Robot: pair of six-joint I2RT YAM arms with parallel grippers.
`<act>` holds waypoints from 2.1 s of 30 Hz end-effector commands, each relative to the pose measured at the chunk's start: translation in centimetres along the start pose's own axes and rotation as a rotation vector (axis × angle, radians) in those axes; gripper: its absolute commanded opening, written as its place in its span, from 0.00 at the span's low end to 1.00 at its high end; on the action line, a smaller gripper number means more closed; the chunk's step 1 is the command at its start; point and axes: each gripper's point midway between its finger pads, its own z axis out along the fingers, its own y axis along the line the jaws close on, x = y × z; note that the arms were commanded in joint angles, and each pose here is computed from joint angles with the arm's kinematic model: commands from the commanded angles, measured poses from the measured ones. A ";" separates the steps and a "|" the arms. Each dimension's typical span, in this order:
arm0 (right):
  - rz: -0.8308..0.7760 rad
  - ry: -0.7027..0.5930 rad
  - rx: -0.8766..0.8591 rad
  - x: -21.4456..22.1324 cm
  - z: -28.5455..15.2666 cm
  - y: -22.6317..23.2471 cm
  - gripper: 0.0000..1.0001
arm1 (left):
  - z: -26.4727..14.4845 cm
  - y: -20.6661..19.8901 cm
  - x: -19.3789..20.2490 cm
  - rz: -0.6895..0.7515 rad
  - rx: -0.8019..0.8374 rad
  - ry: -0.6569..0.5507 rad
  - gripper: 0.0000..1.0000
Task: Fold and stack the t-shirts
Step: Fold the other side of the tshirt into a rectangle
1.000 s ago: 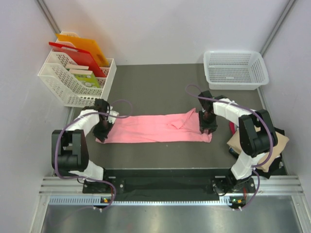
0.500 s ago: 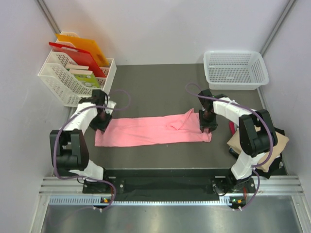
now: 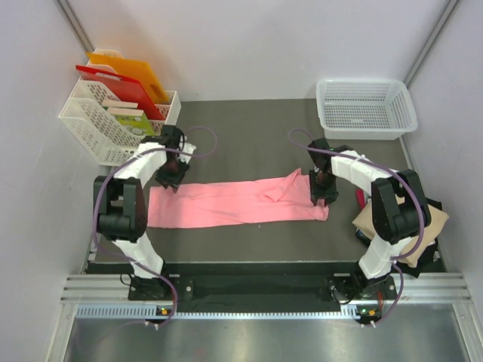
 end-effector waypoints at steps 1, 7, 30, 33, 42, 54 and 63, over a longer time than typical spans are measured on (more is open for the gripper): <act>0.009 -0.041 0.009 -1.3 -1.0 -0.4 0.38 | 2.8 -1.5 0.9 0.000 0.018 0.051 0.43; 0.008 -0.035 0.013 -1.1 -0.9 -0.5 0.38 | 4.6 -0.7 2.3 0.022 -0.037 0.103 0.40; 0.072 -0.147 0.143 -6.1 -3.6 -4.0 0.37 | 0.1 4.4 3.5 -0.048 -0.127 0.009 0.38; 0.048 -0.232 0.138 -8.2 -6.7 -2.7 0.39 | -1.6 3.2 1.7 -0.042 -0.100 -0.036 0.39; -0.165 -0.173 -0.169 -7.0 -8.4 10.7 0.41 | -1.1 -0.8 1.7 -0.009 -0.009 -0.014 0.39; -0.228 -0.034 -0.267 -4.2 -4.9 16.2 0.42 | 2.6 -1.6 4.2 -0.012 -0.005 0.059 0.37; -0.228 0.016 -0.260 -2.7 -4.3 16.3 0.43 | 2.7 -1.8 3.8 -0.018 0.005 0.051 0.37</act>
